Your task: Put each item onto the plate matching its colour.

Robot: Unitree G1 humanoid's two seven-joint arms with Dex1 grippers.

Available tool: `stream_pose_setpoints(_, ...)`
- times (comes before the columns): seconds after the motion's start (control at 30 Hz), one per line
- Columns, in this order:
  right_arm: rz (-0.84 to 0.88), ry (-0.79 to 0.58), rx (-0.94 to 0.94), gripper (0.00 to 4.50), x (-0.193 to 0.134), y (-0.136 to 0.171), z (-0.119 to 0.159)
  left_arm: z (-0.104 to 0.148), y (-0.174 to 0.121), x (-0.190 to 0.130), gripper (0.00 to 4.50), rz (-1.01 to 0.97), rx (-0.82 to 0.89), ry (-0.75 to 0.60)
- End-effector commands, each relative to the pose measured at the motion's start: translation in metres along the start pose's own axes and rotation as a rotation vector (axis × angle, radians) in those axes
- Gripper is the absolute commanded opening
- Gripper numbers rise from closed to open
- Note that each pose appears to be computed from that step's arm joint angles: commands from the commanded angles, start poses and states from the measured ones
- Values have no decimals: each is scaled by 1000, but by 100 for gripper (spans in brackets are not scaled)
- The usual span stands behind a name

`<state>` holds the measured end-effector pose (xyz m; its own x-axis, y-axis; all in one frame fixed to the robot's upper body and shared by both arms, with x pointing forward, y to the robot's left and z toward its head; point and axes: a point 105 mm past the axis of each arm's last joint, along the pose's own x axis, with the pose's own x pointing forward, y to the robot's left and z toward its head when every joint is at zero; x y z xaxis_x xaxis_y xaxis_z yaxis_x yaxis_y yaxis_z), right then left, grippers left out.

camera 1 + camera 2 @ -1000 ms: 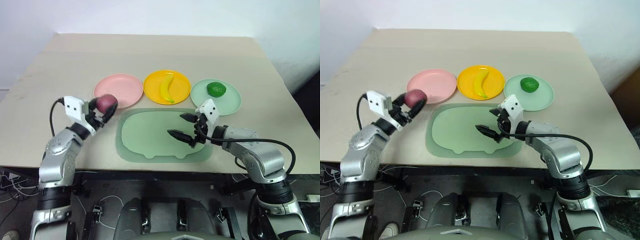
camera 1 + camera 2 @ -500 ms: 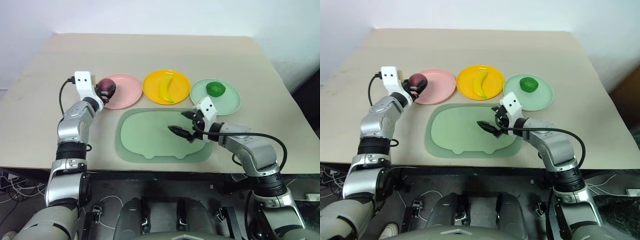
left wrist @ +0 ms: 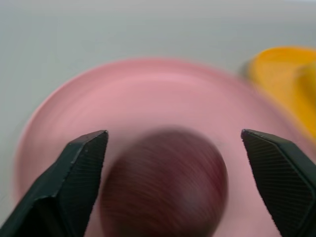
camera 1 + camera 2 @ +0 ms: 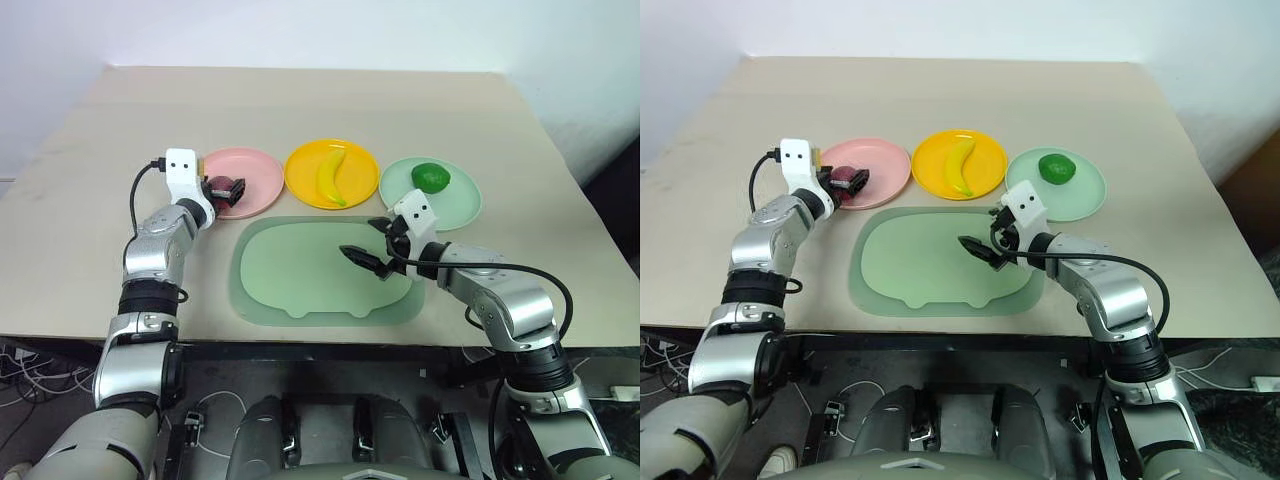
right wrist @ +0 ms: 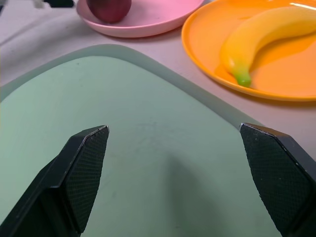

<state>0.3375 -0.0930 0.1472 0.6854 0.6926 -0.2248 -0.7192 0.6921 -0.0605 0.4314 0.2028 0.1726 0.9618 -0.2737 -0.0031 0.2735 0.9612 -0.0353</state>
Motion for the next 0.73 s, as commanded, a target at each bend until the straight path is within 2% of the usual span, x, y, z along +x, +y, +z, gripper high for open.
stream_pose_setpoints(0.03, -14, -67, -17, 450, -7, 3, 14, 35, 7, -24, 448, 3, 50, -147)
stream_pose_setpoints(0.3, -7, -113, 2, 450, -11, 16, 13, 45, 15, -79, 448, -20, 130, -267)
stream_pose_setpoints(0.53, 53, -157, 32, 450, -13, 20, 9, 27, -5, -132, 448, -212, 195, -297)
stream_pose_setpoints(0.73, 121, -221, 38, 450, -23, 22, 12, 11, -16, -160, 448, -293, 173, -283)
